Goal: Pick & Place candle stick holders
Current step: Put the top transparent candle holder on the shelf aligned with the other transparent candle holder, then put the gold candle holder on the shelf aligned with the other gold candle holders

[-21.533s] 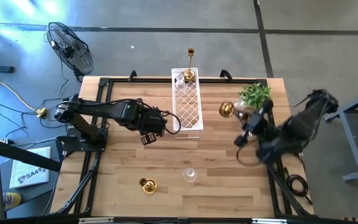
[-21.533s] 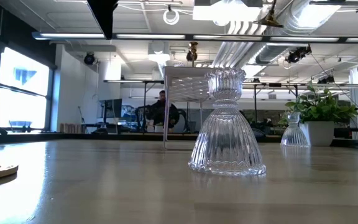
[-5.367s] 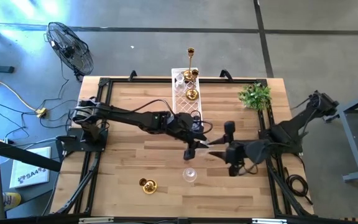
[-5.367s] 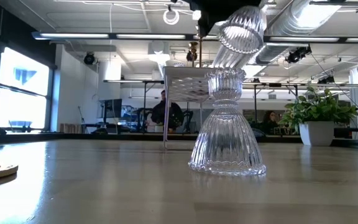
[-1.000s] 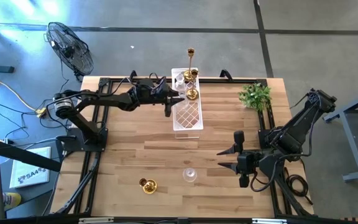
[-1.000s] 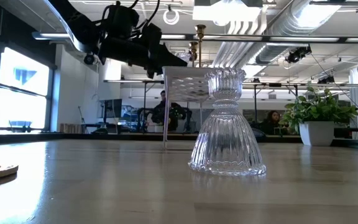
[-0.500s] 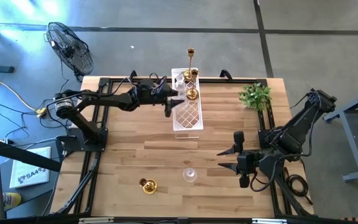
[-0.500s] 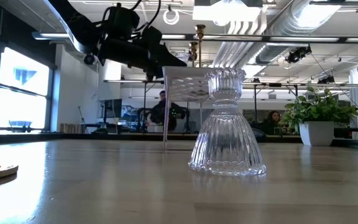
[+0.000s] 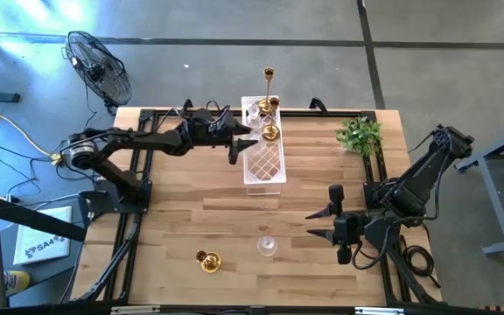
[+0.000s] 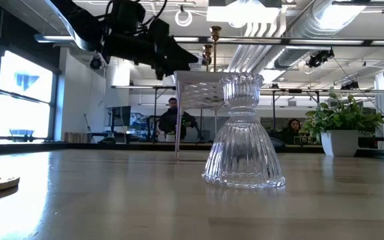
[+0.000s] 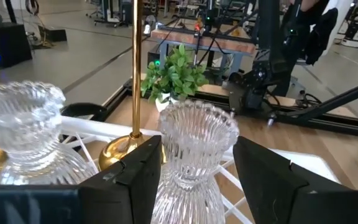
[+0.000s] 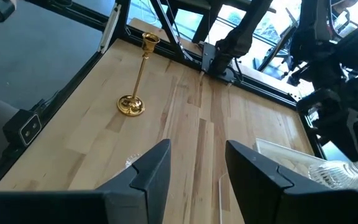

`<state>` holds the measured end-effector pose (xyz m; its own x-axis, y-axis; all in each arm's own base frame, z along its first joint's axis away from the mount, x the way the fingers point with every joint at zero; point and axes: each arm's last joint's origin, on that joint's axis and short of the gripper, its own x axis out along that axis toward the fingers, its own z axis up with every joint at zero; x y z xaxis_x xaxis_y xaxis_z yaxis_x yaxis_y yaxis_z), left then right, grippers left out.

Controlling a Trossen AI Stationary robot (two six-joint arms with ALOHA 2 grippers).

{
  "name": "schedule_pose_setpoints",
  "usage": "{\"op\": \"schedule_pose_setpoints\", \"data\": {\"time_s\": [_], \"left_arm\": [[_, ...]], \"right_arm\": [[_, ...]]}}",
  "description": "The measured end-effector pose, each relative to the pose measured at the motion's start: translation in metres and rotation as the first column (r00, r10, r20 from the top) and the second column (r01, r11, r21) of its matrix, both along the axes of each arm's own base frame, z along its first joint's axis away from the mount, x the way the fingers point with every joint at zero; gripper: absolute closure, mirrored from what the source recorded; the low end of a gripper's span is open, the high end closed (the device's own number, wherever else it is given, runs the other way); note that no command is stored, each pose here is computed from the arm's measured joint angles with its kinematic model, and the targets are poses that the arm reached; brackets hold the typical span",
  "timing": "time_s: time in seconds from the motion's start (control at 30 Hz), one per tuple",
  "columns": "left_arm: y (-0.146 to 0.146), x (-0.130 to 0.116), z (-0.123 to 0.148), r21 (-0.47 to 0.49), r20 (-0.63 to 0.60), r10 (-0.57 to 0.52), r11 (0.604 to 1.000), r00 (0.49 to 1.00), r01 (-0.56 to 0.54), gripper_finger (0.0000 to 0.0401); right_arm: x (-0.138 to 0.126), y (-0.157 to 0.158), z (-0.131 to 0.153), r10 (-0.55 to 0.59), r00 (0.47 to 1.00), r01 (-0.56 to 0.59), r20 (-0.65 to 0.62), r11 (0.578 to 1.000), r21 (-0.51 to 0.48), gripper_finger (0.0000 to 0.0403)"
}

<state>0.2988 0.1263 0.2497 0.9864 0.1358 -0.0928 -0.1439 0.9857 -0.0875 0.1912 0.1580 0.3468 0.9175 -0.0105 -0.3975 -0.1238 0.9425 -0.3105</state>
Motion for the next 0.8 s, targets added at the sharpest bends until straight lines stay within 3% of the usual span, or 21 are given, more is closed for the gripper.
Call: {"op": "schedule_pose_setpoints", "data": {"time_s": [0.5,0.8], "left_arm": [[-0.02,-0.044,0.055,0.032,0.046,0.011,0.999,0.999,-0.012,0.0209],[-0.058,-0.099,0.103,0.019,0.165,-0.277,0.961,0.947,0.277,0.0209]], "right_arm": [[0.0,0.0,0.0,-0.006,1.0,0.006,-0.002,1.0,0.026,0.0254],[-0.002,0.005,-0.002,0.14,0.987,-0.125,-0.077,0.977,0.172,0.0254]]}}
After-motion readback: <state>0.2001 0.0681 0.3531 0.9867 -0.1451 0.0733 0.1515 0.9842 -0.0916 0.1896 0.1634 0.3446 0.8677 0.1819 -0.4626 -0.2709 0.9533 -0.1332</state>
